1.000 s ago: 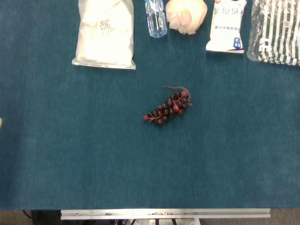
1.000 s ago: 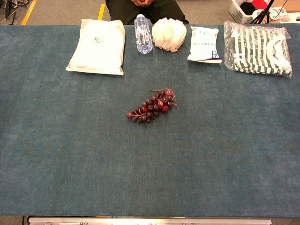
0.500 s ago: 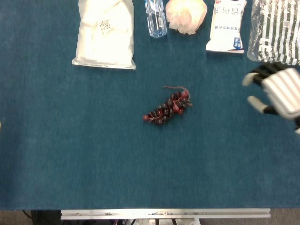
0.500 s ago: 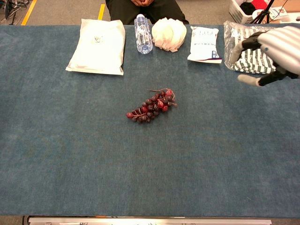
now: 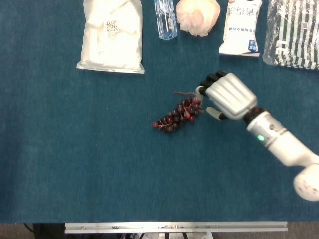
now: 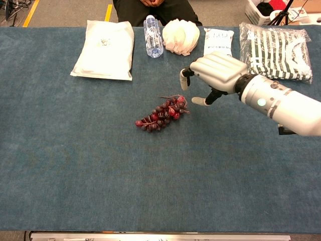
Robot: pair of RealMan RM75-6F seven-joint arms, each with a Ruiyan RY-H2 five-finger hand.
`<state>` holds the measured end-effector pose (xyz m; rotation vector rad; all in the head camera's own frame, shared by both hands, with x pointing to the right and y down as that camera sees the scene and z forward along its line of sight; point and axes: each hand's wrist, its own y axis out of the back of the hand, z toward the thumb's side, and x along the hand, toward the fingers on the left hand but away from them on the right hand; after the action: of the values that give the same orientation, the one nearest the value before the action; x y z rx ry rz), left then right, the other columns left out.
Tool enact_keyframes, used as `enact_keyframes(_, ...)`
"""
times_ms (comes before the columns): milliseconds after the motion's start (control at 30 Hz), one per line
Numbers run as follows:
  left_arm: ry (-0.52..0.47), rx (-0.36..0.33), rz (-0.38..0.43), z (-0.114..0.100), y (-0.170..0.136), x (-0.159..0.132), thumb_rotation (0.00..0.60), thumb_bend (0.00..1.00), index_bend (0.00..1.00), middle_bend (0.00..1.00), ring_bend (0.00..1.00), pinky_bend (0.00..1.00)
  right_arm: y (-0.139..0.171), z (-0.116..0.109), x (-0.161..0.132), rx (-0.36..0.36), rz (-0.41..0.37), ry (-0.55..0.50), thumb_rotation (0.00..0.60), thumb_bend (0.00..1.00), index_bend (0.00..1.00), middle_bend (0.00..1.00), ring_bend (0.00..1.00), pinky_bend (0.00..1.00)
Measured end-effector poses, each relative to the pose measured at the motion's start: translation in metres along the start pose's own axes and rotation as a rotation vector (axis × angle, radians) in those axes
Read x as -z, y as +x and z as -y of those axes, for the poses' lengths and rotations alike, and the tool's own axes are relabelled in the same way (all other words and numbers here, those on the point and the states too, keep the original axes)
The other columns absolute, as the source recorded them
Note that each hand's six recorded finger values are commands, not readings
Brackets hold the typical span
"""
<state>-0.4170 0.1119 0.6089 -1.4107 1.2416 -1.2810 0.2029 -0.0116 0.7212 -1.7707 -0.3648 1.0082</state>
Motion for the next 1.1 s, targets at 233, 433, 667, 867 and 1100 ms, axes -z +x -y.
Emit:
enact_keyframes(233,-0.011,-0.005,-0.011,-0.002,-0.002,0.005,0.600,0.25,0.31,0.31,0.23,0.17,-0.031,0.014,-0.021,-0.048,-0.027,0.024,0.600,0.26,0.47,0.44,0.30,0.32)
enact_keyframes(433,-0.015,-0.011,-0.023,-0.004,-0.003,0.011,0.600,0.25,0.31,0.31,0.23,0.18,-0.050,0.016,-0.035,-0.061,-0.044,0.040,0.600,0.28,0.47,0.44,0.30,0.32)
enact_keyframes(667,-0.019,-0.019,-0.031,-0.006,-0.004,0.015,0.600,0.25,0.31,0.31,0.23,0.17,-0.062,0.019,-0.046,-0.086,-0.055,0.051,0.600,0.30,0.48,0.44,0.30,0.32)
enact_keyframes(867,-0.019,-0.023,-0.034,-0.007,-0.004,0.016,0.600,0.25,0.31,0.31,0.23,0.17,-0.063,0.024,-0.047,-0.102,-0.052,0.052,0.600,0.32,0.51,0.45,0.30,0.32)
enact_keyframes(1100,-0.016,-0.025,-0.031,-0.007,-0.003,0.016,0.600,0.25,0.31,0.31,0.23,0.17,-0.063,0.026,-0.048,-0.107,-0.050,0.051,0.600,0.34,0.60,0.46,0.31,0.32)
